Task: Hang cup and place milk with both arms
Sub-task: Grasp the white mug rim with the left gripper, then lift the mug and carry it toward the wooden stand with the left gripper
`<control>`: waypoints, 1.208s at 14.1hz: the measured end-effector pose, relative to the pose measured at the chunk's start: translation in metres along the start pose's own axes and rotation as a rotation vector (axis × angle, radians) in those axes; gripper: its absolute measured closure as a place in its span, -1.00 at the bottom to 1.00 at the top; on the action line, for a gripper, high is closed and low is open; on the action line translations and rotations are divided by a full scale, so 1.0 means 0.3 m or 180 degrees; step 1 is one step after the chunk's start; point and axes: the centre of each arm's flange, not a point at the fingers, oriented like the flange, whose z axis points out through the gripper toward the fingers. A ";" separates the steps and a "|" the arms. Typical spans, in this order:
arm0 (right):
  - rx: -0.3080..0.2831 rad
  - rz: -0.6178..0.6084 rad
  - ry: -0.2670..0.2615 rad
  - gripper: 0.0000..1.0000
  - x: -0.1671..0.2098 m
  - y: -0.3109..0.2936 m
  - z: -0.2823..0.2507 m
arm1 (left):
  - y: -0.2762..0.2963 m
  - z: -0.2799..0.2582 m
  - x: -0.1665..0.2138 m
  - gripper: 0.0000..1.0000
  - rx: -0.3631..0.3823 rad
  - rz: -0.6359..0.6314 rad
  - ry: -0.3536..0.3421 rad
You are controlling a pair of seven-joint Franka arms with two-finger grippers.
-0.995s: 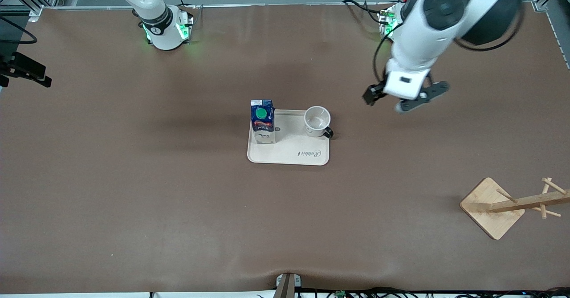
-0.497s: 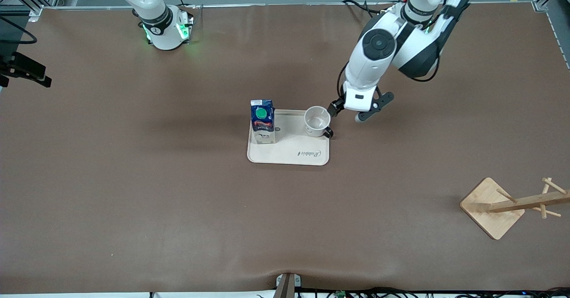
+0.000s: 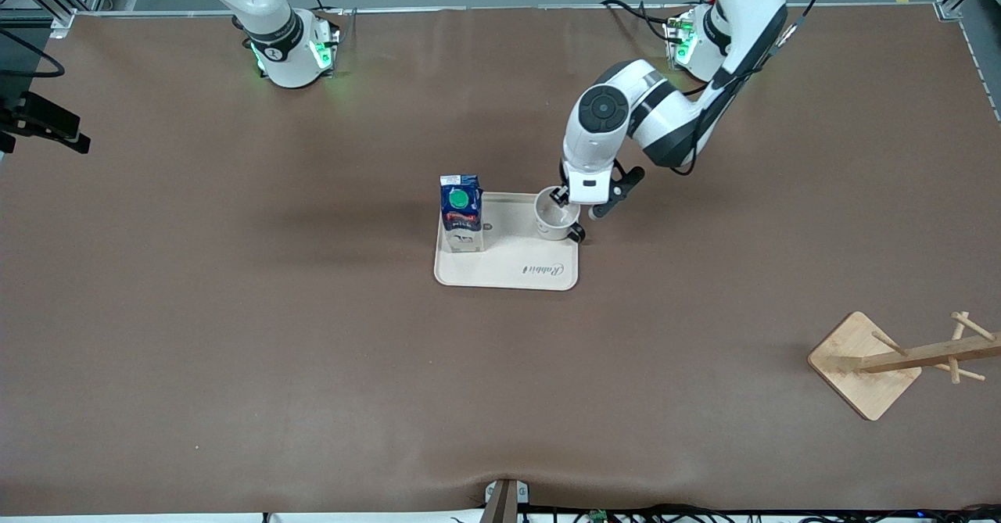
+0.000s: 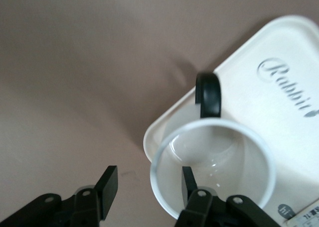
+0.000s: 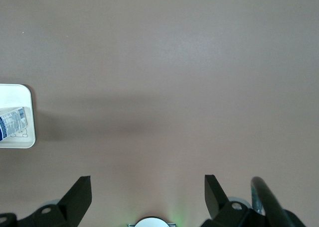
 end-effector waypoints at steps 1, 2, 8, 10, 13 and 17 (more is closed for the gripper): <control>0.0000 0.0002 -0.0001 -1.00 0.000 0.001 0.000 | 0.005 0.018 -0.011 -0.02 -0.0013 -0.0032 -0.0029; 0.0000 0.0003 -0.0001 -1.00 0.000 0.002 0.001 | 0.008 0.031 -0.017 -0.02 -0.0018 -0.0053 -0.0048; 0.0000 0.0011 -0.0005 -1.00 0.001 0.006 0.002 | 0.042 0.016 0.003 0.85 -0.0123 0.0040 0.0084; 0.0000 0.0014 -0.0007 -1.00 0.002 0.007 0.004 | 0.058 -0.003 0.031 0.85 -0.0177 0.0088 0.0175; 0.0000 0.0020 -0.0008 -1.00 0.002 0.011 0.004 | 0.118 -0.134 0.142 0.85 -0.0327 0.0045 0.0352; 0.0001 0.0023 -0.0019 -1.00 0.003 0.013 0.007 | 0.126 -0.479 0.318 0.86 -0.0248 0.0384 0.0735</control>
